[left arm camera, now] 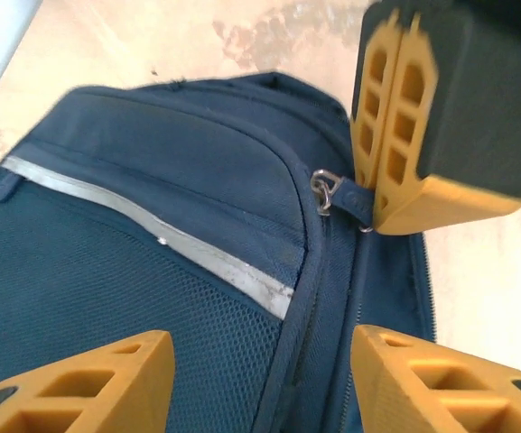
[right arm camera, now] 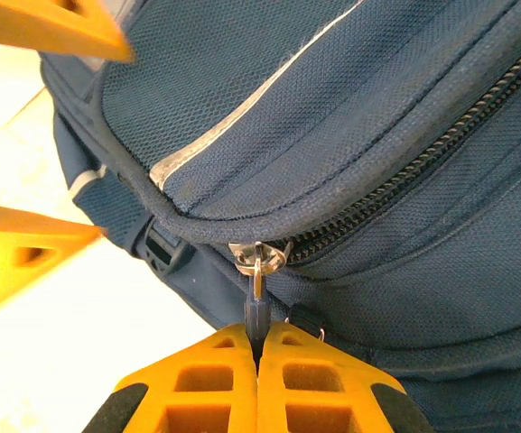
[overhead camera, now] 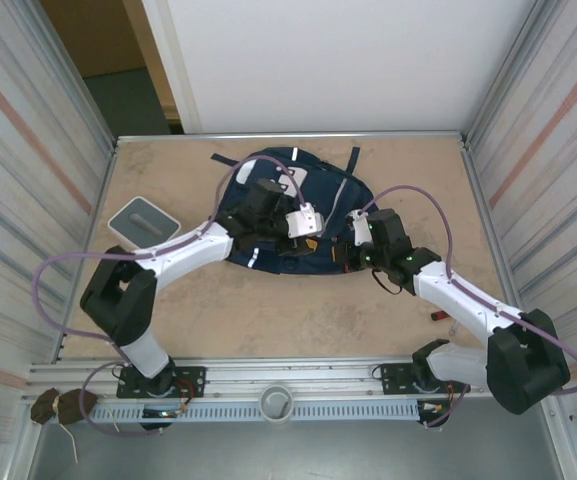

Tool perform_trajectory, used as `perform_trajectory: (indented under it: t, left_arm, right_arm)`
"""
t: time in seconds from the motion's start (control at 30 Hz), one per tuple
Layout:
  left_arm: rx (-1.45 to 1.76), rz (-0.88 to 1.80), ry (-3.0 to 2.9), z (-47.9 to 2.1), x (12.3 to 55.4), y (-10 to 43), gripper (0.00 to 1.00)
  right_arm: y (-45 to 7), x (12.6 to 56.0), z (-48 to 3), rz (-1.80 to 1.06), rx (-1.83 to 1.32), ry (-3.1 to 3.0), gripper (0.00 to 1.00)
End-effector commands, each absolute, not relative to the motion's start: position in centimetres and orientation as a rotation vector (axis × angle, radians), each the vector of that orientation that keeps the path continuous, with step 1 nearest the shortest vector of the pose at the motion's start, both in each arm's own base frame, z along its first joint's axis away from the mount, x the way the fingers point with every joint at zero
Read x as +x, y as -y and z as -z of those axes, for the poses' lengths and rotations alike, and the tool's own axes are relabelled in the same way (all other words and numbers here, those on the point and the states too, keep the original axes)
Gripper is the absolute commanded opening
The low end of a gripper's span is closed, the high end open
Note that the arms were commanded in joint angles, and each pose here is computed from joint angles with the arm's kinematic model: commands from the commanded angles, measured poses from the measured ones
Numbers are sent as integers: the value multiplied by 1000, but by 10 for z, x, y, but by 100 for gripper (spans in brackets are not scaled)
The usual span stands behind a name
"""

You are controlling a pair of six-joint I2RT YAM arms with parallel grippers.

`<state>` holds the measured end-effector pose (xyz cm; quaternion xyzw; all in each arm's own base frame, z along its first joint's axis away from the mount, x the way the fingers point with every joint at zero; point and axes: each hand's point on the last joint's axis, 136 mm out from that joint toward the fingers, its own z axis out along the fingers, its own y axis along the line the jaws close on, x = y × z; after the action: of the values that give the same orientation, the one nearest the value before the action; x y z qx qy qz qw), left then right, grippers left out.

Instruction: Pack the student bag

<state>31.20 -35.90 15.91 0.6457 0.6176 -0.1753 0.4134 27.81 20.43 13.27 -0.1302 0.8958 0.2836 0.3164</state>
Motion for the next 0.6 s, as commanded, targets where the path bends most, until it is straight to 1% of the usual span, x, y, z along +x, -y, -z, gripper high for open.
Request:
perform_trajectory:
  t: [0.0, 0.03, 0.07, 0.2, 0.3, 0.4, 0.57]
  left_arm:
    - [1722, 331, -1472, -154, 317, 369, 52]
    - [1723, 319, -1475, -152, 319, 369, 50]
    - [1721, 307, -1479, -150, 322, 369, 46]
    - [1713, 293, -1455, -152, 322, 366, 21]
    - [1719, 332, -1425, -156, 315, 362, 10]
    - [1712, 390, -1407, -162, 311, 358, 6]
    - [1688, 478, -1368, -174, 303, 349, 5]
  right_arm:
    - [-219, 283, -177, -857, -367, -2234, 0]
    - [-218, 283, -177, -855, -368, -2238, 0]
    - [-217, 282, -176, -846, -369, -2244, 0]
    - [-200, 283, -166, -751, -336, -2309, 0]
    - [-180, 287, -154, -710, -253, -2390, 0]
    - [-165, 290, -146, -680, -200, -2439, 0]
    - [-149, 299, -141, -555, -175, -2488, 0]
